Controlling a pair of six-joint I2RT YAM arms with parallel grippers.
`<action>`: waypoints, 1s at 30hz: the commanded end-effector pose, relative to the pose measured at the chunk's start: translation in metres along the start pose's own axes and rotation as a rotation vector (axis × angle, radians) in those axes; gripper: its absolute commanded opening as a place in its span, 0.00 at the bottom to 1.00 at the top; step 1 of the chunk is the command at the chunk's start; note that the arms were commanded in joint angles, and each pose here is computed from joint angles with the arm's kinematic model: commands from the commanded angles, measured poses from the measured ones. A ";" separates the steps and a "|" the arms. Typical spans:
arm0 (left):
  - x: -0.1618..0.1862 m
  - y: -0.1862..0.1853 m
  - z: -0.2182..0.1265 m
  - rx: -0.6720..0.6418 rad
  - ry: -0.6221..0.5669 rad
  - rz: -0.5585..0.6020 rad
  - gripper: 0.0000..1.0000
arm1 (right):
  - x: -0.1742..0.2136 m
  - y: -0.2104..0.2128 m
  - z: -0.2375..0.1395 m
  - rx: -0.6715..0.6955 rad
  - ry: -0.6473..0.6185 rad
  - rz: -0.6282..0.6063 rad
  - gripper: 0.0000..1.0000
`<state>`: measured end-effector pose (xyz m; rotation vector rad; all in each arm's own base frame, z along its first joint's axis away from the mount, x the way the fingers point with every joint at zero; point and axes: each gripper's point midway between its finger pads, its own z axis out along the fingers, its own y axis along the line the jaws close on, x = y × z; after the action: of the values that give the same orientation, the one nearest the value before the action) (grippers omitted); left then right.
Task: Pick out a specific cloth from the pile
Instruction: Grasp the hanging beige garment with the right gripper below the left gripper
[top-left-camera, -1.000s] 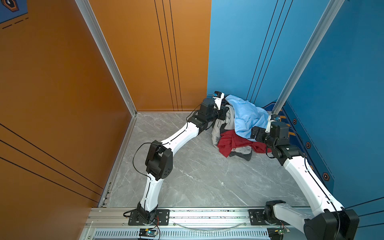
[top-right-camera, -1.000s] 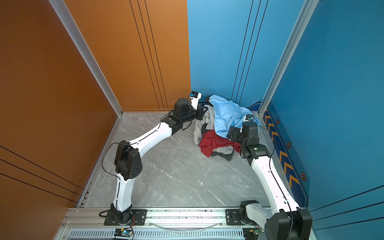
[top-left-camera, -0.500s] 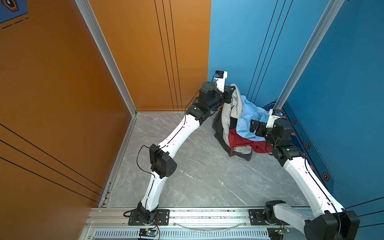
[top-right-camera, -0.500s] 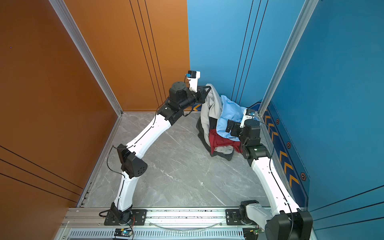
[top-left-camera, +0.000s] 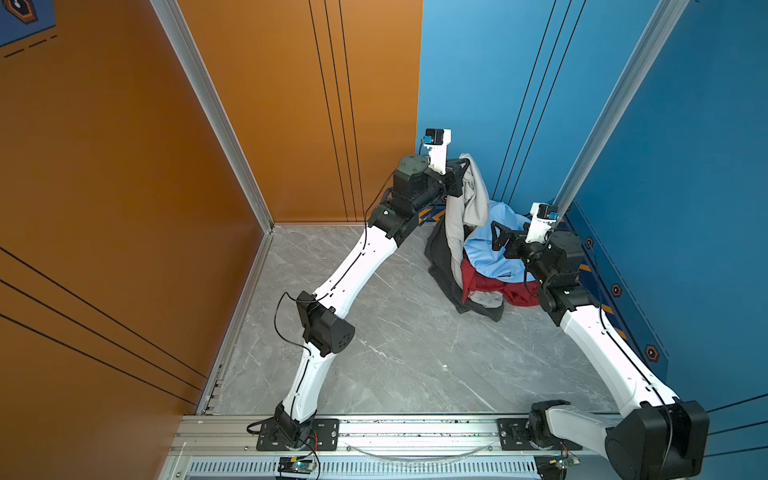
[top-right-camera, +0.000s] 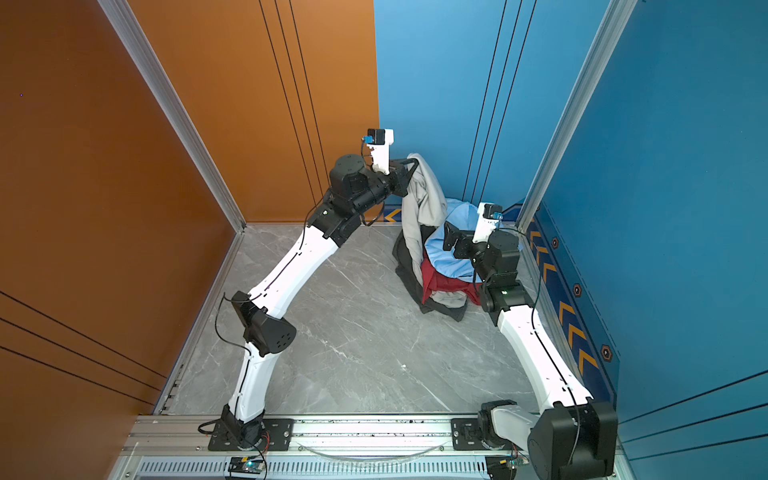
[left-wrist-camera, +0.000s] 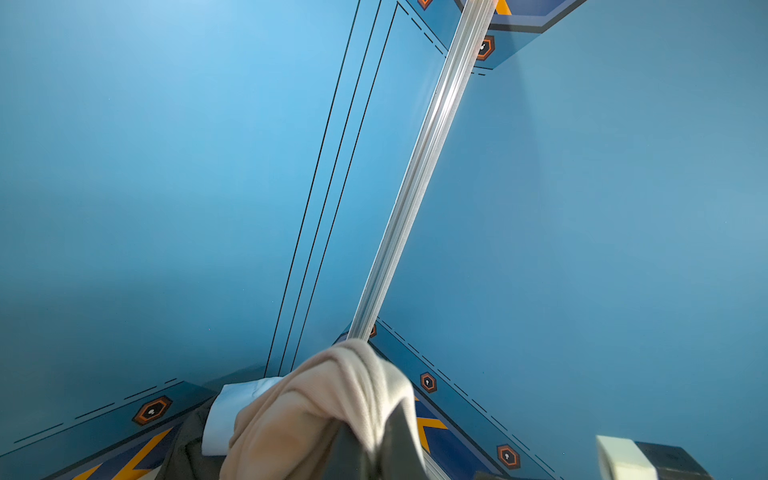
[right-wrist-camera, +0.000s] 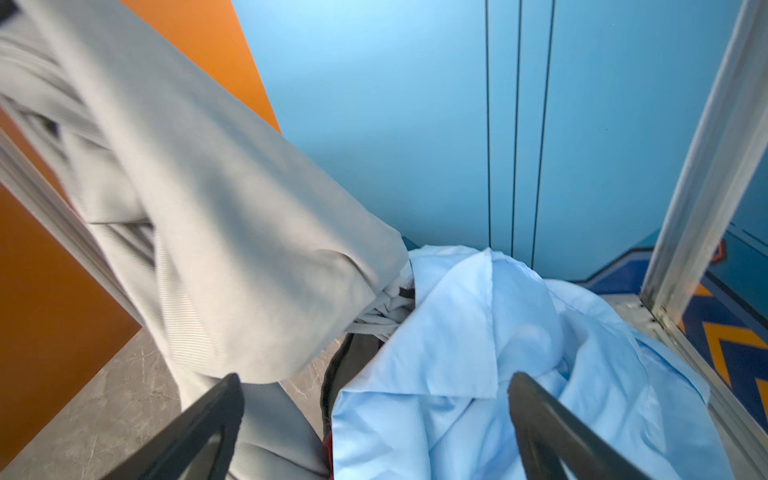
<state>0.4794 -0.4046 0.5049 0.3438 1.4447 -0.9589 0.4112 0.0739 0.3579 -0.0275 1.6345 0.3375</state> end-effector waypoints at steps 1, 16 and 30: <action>-0.073 -0.023 -0.027 0.041 -0.173 0.013 0.00 | -0.020 0.032 -0.004 -0.118 -0.092 -0.138 1.00; -0.059 -0.026 -0.019 0.061 -0.148 -0.005 0.00 | 0.071 0.051 0.016 -0.132 -0.028 -0.275 1.00; -0.053 -0.040 -0.027 0.070 -0.099 0.022 0.00 | 0.063 0.025 0.089 0.003 -0.162 -0.254 1.00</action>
<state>0.4745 -0.4101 0.5012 0.3457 1.4671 -0.9758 0.4726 0.1457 0.2534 -0.2857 1.5907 0.1883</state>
